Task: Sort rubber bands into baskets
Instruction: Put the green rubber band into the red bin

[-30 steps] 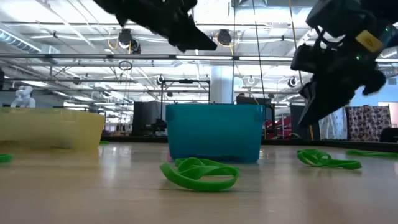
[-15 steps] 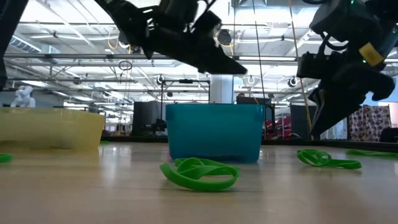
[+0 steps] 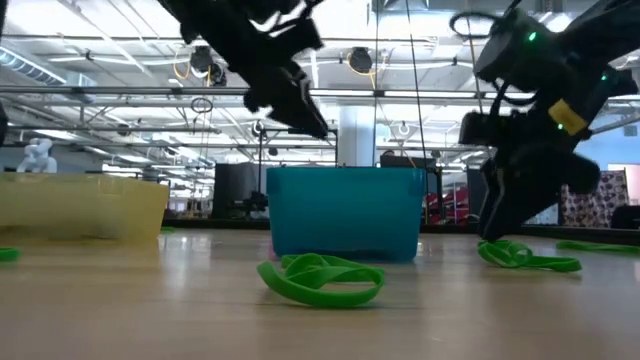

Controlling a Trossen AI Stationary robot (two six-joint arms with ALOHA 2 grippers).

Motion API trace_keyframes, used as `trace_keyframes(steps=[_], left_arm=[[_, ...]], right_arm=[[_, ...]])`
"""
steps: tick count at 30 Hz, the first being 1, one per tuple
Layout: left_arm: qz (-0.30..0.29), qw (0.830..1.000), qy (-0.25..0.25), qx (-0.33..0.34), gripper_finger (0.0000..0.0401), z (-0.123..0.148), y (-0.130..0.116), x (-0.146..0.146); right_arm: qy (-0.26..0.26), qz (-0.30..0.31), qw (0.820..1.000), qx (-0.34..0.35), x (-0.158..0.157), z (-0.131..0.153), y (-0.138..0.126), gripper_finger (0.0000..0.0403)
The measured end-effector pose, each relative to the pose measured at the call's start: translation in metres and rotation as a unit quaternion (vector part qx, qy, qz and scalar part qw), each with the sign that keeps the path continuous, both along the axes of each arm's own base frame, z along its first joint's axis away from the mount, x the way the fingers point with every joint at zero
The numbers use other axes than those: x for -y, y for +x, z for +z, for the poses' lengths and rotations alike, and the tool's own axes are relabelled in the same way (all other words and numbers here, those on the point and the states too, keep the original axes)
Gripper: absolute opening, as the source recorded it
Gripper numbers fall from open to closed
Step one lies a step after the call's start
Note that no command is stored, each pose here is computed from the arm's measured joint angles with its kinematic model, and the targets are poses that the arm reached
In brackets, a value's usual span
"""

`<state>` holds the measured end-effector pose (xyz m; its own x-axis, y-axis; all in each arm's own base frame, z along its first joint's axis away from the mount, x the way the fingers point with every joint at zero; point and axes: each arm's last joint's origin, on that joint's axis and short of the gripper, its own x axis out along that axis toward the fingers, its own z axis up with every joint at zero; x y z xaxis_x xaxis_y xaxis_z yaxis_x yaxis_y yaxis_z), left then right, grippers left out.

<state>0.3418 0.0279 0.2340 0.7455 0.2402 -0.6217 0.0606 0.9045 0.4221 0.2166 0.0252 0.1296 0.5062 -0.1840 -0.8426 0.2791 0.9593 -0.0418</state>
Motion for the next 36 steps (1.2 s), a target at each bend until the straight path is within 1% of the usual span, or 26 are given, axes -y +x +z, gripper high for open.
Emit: trace_keyframes(steps=[3,5,7,9,11,12,13,15,16,17,18,21,24,28,30,31,32,34,36], left_arm=[[0.022,0.999,-0.008,0.028,0.0201,0.017,-0.025,-0.013],[0.018,0.997,-0.033,0.073,0.0198,0.023,-0.039,-0.019],[-0.005,0.99,-0.069,0.123,0.0196,0.021,-0.054,-0.025],[-0.033,0.978,-0.092,0.186,0.0196,0.018,-0.061,-0.029],[-0.054,0.965,-0.113,0.231,0.0196,0.011,-0.067,-0.029],[-0.063,0.959,-0.122,0.249,0.0196,0.008,-0.069,-0.028],[-0.071,0.954,-0.127,0.263,0.0196,0.004,-0.069,-0.027],[-0.09,0.949,-0.142,0.266,0.0196,-0.004,-0.071,-0.024],[-0.101,0.948,-0.148,0.264,0.0196,-0.007,-0.07,-0.022],[-0.113,0.946,-0.154,0.261,0.0196,-0.01,-0.068,-0.02],[-0.122,0.946,-0.159,0.255,0.0196,-0.013,-0.067,-0.018],[-0.138,0.948,-0.157,0.24,0.0196,-0.027,-0.058,-0.014],[-0.147,0.947,-0.152,0.24,0.0196,-0.048,-0.044,-0.012],[-0.16,0.93,-0.153,0.295,0.0196,-0.072,-0.026,-0.01],[-0.164,0.921,-0.149,0.321,0.0196,-0.083,-0.019,-0.01],[-0.165,0.917,-0.15,0.331,0.0196,-0.088,-0.016,-0.011],[-0.163,0.912,-0.151,0.345,0.0196,-0.091,-0.011,-0.011],[-0.162,0.904,-0.157,0.363,0.0196,-0.096,-0.003,-0.013],[-0.161,0.9,-0.163,0.371,0.0196,-0.1,0.004,-0.014]], right_arm=[[-0.005,-0.002,1.0,-0.021,0.006,-0.007,0.001,0.022],[-0.004,-0.007,1.0,-0.028,0.01,-0.008,0.001,0.0223],[0.003,-0.007,0.999,-0.036,0.013,-0.012,0.003,0.0218],[0.008,-0.007,0.999,-0.039,0.016,-0.013,0.003,0.0204],[0.025,-0.008,0.999,-0.044,0.02,-0.014,0.003,0.0177],[0.028,-0.012,0.998,-0.047,0.023,-0.014,0.003,0.0156],[0.029,-0.018,0.998,-0.047,0.025,-0.013,0.002,0.0132],[0.025,-0.026,0.998,-0.043,0.028,-0.012,0.002,0.0073],[0.02,-0.027,0.999,-0.037,0.029,-0.01,0.002,0.0042],[0.015,-0.025,0.999,-0.031,0.03,-0.008,0.002,0.0022],[0.011,-0.026,0.999,-0.026,0.031,-0.007,0.002,0.0013],[-0.009,-0.03,0.999,0.004,0.032,0.003,0.004,0.0008],[-0.016,-0.016,0.998,0.059,0.032,0.026,0.012,0.0003],[-0.019,0.001,0.99,0.138,0.028,0.06,0.02,0.0001],[-0.021,0.017,0.982,0.187,0.024,0.075,0.023,0.0001],[-0.02,0.026,0.975,0.22,0.022,0.082,0.025,0.0001],[-0.017,0.036,0.967,0.251,0.02,0.088,0.028,0.0001],[-0.002,0.075,0.951,0.301,0.014,0.098,0.032,0.0001],[0.011,0.107,0.934,0.341,0.01,0.106,0.035,0.0001]])
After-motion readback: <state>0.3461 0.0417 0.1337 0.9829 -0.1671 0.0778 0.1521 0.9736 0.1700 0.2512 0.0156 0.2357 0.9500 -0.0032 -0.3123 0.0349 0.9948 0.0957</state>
